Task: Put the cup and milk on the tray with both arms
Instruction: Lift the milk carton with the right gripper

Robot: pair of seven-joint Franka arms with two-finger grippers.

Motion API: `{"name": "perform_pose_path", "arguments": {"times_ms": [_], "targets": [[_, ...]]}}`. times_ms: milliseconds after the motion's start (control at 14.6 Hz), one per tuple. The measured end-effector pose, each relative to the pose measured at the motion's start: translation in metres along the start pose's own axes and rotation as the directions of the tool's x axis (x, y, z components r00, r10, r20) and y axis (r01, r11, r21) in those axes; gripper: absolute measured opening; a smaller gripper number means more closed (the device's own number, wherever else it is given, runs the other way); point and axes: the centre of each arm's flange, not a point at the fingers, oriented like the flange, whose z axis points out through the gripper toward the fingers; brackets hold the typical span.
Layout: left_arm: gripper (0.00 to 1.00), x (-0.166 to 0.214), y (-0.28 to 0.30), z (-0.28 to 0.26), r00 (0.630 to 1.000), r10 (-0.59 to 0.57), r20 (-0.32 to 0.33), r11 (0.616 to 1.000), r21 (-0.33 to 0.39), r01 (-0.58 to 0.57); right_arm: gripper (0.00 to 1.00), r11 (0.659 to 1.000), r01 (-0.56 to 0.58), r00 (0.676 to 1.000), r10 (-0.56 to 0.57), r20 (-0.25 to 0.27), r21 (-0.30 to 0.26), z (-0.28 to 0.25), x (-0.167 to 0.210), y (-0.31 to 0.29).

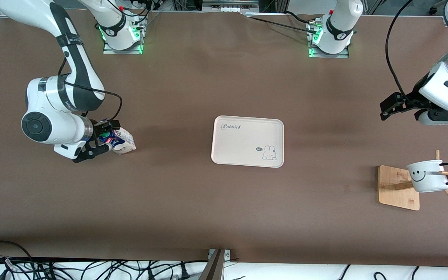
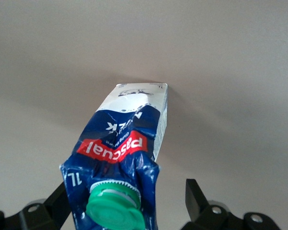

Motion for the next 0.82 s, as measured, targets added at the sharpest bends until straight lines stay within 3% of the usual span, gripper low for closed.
{"name": "perform_pose_path", "arguments": {"times_ms": [68, 137, 342, 820], "targets": [[1.0, -0.0001, 0.001, 0.0, 1.0, 0.002, 0.0, 1.0, 0.0, -0.002, 1.0, 1.0, 0.0, 1.0, 0.0, 0.0, 0.0, 0.0002, -0.0001, 0.0], [1.0, -0.0001, 0.0016, 0.0, 1.0, 0.003, 0.0, 1.0, 0.0, -0.003, 0.93, 1.0, 0.0, 1.0, 0.0, 0.0, 0.0, 0.0002, -0.0001, 0.0], [1.0, -0.0001, 0.0019, -0.0003, 1.0, 0.003, -0.001, 1.0, 0.0, -0.003, 0.63, 1.0, 0.0, 1.0, 0.0, 0.0, 0.0, 0.0002, -0.0001, 0.0], [1.0, 0.0, 0.002, -0.001, 1.0, 0.003, -0.002, 1.0, 0.0, -0.003, 0.44, 1.0, 0.001, 1.0, -0.001, -0.008, -0.002, -0.0024, -0.0001, -0.0001]]}}
